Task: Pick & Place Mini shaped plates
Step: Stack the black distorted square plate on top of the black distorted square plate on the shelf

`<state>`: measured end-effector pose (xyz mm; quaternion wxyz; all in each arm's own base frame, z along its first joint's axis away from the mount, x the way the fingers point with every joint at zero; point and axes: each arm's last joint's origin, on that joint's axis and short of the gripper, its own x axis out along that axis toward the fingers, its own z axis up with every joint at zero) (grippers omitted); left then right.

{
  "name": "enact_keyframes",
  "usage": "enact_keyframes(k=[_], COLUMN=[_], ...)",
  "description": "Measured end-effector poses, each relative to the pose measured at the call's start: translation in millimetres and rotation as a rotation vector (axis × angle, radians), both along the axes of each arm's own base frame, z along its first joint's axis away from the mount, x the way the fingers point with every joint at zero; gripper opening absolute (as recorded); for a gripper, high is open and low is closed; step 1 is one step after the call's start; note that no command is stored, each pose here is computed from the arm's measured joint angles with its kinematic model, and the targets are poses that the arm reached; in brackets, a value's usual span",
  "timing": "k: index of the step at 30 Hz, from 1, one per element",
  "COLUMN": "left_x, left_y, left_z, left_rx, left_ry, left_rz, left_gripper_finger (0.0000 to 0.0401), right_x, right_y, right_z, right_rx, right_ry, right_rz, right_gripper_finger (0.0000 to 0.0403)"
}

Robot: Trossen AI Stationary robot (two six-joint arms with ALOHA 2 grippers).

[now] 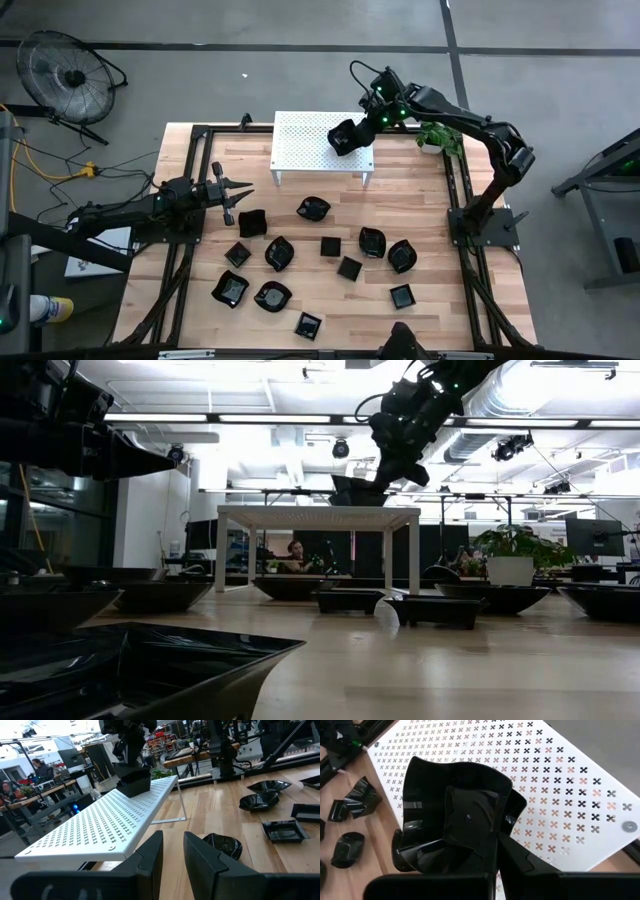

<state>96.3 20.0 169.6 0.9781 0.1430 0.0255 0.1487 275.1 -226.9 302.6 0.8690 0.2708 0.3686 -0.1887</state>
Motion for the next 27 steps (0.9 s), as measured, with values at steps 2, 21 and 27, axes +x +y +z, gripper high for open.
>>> enact_keyframes(k=[2, 21, 27], left_x=[0.0, 0.0, 0.0], left_y=[0.0, 0.0, 0.0], left_z=[0.0, 0.0, 0.0], left_rx=[0.000, 0.000, 0.000], left_ry=[0.000, 0.000, 0.000], left_rz=[0.000, -0.001, 0.000], left_gripper_finger=[0.0074, 0.0074, 0.0074], right_x=[0.0, 4.1, 4.4], right_y=[0.0, 5.0, 4.5], right_z=[0.0, 0.0, 0.5], right_rx=[-0.005, -0.004, -0.011], right_ry=[0.001, 0.000, -0.005], right_rz=[0.006, 0.026, 0.024], right_gripper_finger=[0.0002, 0.0022, 0.0039])
